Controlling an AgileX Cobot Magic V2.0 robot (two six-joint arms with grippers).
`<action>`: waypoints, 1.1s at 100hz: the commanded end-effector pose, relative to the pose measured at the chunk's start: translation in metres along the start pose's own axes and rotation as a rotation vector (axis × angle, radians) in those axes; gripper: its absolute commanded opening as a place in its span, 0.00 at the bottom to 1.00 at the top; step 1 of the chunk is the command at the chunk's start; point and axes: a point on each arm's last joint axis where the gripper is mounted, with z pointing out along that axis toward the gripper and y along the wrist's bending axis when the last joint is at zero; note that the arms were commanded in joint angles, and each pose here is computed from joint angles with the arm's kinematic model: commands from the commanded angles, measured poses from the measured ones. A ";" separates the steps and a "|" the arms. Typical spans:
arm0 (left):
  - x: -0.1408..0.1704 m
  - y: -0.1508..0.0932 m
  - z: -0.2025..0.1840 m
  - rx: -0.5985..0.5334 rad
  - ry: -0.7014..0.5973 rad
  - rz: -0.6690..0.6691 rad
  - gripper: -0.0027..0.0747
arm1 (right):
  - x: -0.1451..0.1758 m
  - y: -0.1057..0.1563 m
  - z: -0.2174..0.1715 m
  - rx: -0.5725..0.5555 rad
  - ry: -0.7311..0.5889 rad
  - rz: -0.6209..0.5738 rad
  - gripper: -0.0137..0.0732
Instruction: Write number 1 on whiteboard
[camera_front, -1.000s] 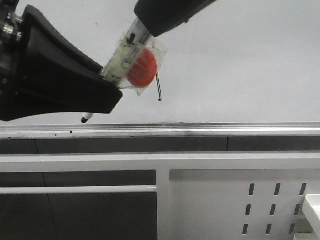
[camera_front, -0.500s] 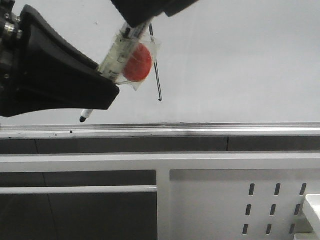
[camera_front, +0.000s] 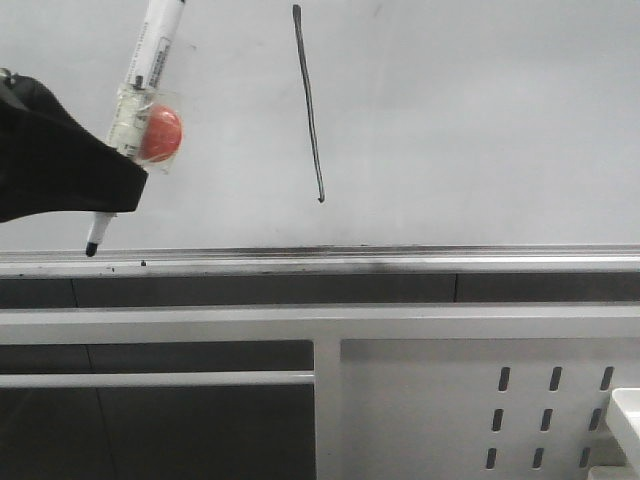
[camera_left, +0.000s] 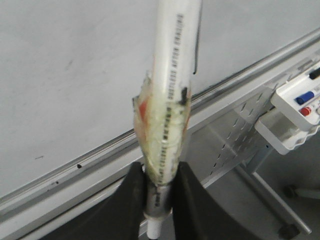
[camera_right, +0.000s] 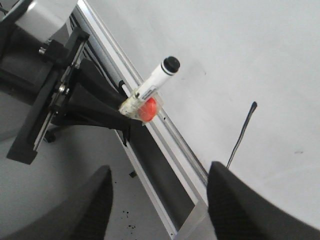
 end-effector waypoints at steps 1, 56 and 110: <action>-0.011 0.007 -0.004 -0.074 -0.061 -0.090 0.01 | -0.015 -0.005 -0.011 0.054 -0.095 -0.008 0.58; -0.018 0.012 0.027 -0.214 -0.082 -0.113 0.01 | -0.016 -0.007 -0.010 0.070 -0.109 -0.010 0.58; -0.033 0.008 0.049 -0.256 -0.097 -0.098 0.01 | -0.016 -0.007 -0.010 0.070 -0.108 -0.011 0.58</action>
